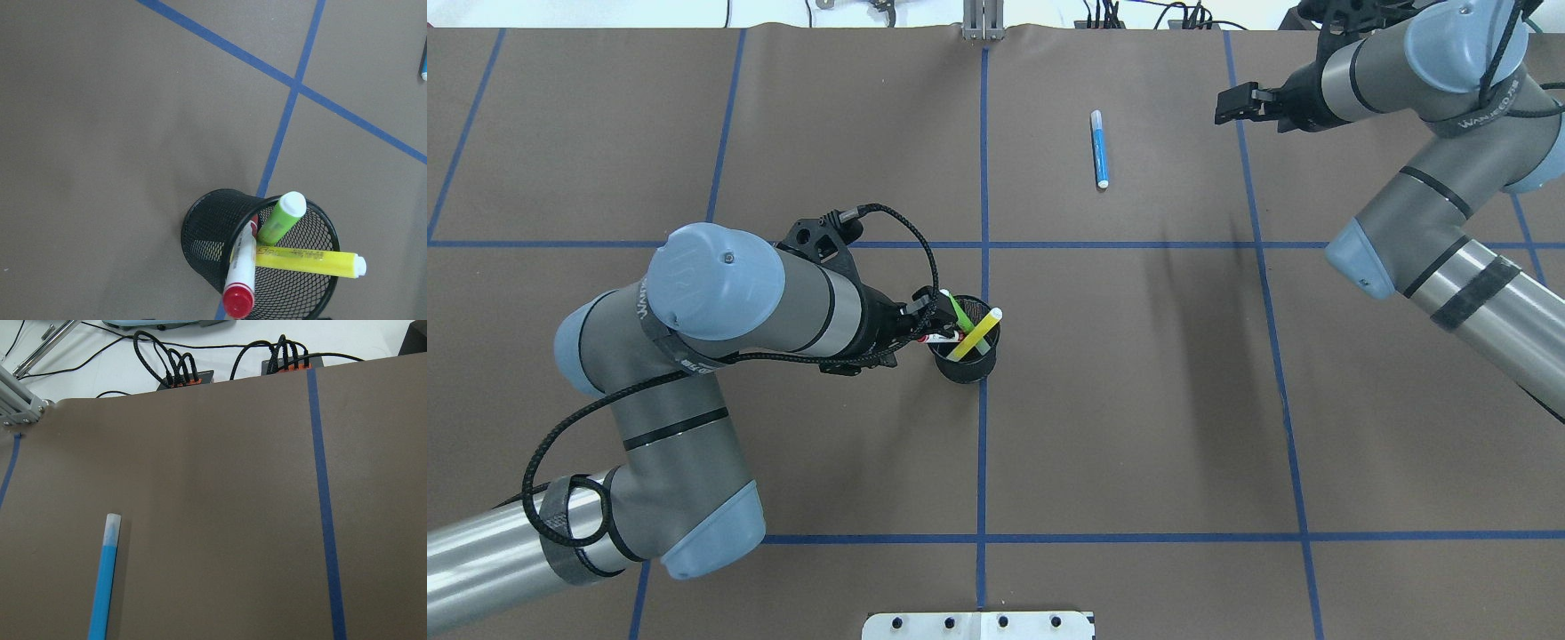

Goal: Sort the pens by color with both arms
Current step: 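Grasp the red-capped marker in the cup with the left gripper while the right arm withdraws, then lift the red-capped marker out with the left gripper and carry it beside the blue marker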

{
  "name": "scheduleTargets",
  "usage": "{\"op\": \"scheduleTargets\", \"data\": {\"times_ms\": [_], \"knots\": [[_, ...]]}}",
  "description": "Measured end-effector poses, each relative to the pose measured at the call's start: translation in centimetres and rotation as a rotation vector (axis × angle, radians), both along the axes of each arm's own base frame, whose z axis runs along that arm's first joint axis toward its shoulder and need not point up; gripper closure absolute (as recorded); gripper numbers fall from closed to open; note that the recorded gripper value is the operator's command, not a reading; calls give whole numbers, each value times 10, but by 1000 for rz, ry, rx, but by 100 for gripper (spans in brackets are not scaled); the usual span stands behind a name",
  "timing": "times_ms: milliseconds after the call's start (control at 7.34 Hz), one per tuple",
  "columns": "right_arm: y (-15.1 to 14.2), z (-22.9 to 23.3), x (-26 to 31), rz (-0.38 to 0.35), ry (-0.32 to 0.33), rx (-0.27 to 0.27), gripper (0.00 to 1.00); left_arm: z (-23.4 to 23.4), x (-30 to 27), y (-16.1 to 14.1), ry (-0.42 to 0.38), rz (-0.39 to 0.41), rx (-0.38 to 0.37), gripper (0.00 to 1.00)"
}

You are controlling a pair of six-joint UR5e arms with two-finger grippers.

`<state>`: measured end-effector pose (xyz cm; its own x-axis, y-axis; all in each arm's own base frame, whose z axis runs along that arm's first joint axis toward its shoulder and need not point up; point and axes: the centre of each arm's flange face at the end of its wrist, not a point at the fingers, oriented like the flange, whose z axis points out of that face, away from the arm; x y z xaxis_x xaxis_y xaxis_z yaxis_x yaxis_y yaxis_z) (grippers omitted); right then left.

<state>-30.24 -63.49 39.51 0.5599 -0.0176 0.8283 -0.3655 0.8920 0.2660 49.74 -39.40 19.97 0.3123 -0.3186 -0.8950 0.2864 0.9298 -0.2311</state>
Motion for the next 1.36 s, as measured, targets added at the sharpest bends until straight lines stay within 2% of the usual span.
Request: {"op": "scheduleTargets", "data": {"times_ms": [136, 272, 409, 681, 817, 1362], "knots": [[0, 2, 1, 8, 8, 4, 0, 2, 3, -2, -5, -11, 3, 25], [0, 4, 1, 13, 13, 6, 0, 4, 7, -5, -6, -17, 5, 36], [0, 6, 1, 15, 17, 5, 0, 6, 10, -7, -3, -20, 8, 51], [0, 9, 1, 10, 25, 10, 0, 6, 13, -9, 0, -21, 9, 90], [0, 10, 0, 7, 30, 14, 0, 5, 13, -9, 3, -21, 10, 100], [0, 12, 0, 4, 35, 16, 0, -21, -8, -4, 54, -30, 36, 100]]}}
